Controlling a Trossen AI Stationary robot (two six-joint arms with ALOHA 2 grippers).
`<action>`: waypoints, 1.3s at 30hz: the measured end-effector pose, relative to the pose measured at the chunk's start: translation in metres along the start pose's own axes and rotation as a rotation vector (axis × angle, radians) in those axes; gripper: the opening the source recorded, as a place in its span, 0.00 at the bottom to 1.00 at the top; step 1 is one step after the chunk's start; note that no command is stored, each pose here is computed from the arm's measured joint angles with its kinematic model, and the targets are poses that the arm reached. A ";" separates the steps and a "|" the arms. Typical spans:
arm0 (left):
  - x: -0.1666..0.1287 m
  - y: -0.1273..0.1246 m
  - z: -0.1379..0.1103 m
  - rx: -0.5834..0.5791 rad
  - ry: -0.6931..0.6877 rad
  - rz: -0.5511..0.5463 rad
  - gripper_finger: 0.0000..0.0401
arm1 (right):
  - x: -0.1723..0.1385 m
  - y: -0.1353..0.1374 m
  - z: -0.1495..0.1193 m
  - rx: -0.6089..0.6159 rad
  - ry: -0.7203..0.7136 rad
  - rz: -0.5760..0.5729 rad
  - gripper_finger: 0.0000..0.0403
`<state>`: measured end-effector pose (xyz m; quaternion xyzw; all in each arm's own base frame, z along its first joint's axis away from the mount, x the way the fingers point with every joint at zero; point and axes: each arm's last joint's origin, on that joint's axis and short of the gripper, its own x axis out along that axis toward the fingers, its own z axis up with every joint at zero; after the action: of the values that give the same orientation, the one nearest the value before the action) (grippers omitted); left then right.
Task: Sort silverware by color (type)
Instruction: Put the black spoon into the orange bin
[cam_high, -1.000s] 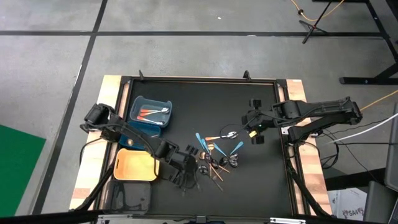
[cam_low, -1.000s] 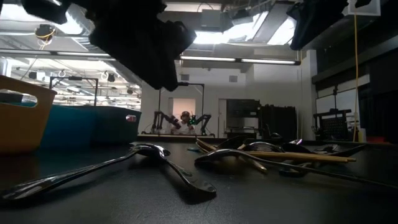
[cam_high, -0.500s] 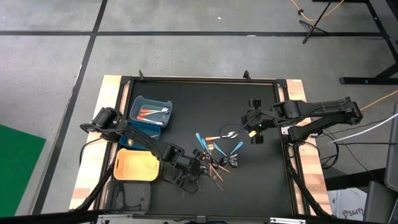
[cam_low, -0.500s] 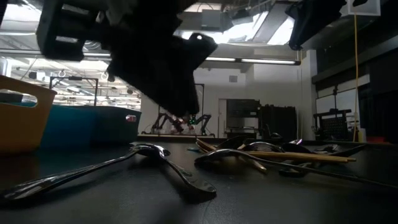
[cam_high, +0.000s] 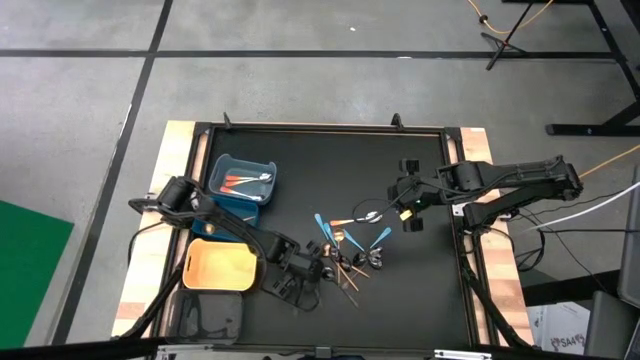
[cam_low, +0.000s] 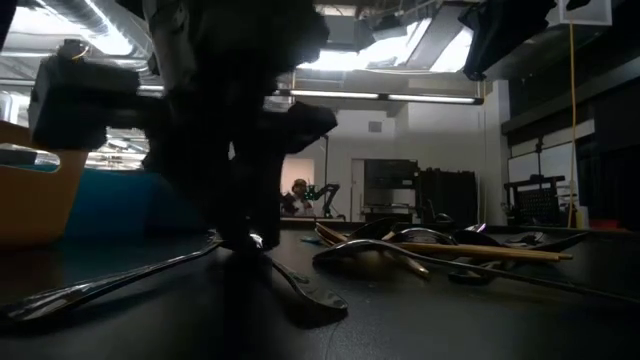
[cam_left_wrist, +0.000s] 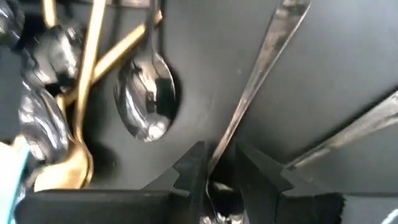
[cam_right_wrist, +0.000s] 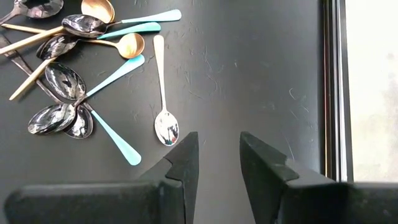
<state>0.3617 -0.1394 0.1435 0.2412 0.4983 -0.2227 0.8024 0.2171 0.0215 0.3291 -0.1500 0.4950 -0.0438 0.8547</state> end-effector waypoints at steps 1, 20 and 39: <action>0.001 0.000 -0.002 0.000 0.017 -0.003 0.21 | 0.000 0.000 0.000 0.000 0.000 0.000 0.26; 0.007 0.009 -0.009 -0.025 0.054 -0.015 0.07 | 0.000 0.000 0.001 0.004 -0.013 -0.001 0.26; -0.005 0.017 0.006 -0.064 0.010 0.026 0.02 | 0.000 0.000 0.002 0.005 -0.018 -0.002 0.26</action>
<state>0.3740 -0.1293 0.1534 0.2231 0.5060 -0.1952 0.8100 0.2186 0.0217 0.3299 -0.1486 0.4872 -0.0444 0.8594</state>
